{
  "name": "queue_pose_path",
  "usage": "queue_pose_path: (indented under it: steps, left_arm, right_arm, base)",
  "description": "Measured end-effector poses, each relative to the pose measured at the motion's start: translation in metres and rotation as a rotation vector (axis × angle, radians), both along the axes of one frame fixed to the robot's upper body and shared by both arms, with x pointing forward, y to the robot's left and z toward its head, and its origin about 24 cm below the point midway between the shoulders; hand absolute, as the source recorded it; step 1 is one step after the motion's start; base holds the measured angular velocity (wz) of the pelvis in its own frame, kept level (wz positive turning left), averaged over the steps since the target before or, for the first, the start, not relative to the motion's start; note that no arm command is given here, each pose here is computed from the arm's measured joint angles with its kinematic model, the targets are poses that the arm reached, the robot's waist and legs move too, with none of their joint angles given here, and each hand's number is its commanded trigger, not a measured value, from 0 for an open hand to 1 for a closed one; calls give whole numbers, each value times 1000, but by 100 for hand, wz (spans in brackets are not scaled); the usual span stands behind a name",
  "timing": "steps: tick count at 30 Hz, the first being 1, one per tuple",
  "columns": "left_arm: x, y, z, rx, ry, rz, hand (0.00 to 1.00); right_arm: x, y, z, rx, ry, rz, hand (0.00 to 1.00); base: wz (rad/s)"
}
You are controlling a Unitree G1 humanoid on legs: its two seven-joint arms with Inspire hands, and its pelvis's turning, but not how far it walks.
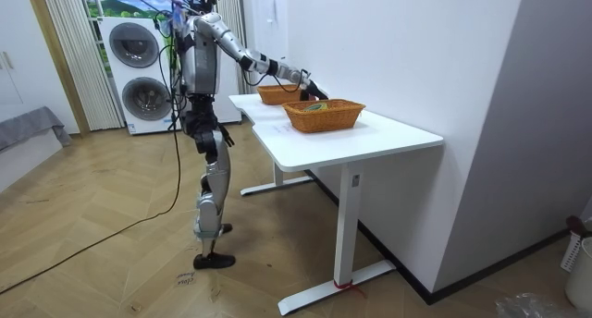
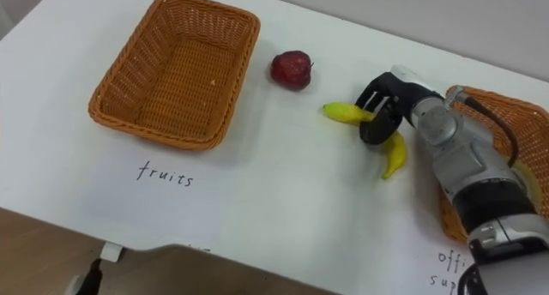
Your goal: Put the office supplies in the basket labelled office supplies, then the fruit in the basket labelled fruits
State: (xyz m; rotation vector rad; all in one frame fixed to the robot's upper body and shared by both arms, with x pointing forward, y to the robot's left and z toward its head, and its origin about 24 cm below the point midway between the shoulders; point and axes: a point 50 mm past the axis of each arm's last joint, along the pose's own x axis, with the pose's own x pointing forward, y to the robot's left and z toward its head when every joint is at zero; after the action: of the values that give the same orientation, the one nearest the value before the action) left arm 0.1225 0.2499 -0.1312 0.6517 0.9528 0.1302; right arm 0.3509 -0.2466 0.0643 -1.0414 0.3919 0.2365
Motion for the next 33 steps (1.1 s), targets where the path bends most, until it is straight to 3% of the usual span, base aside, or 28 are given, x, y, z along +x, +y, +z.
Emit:
queue_pose_path:
  steps: [18, 33]
  left_arm:
    - [-2, 1, -1, 2, 10, 3, 0]
    - [-11, 3, -3, 4, 24, 39, 0]
  right_arm:
    - [0, 3, 1, 9, 10, 19, 100]
    - [3, 43, 43, 71, -174, 201, 100]
  base:
    - [0]
    - [1]
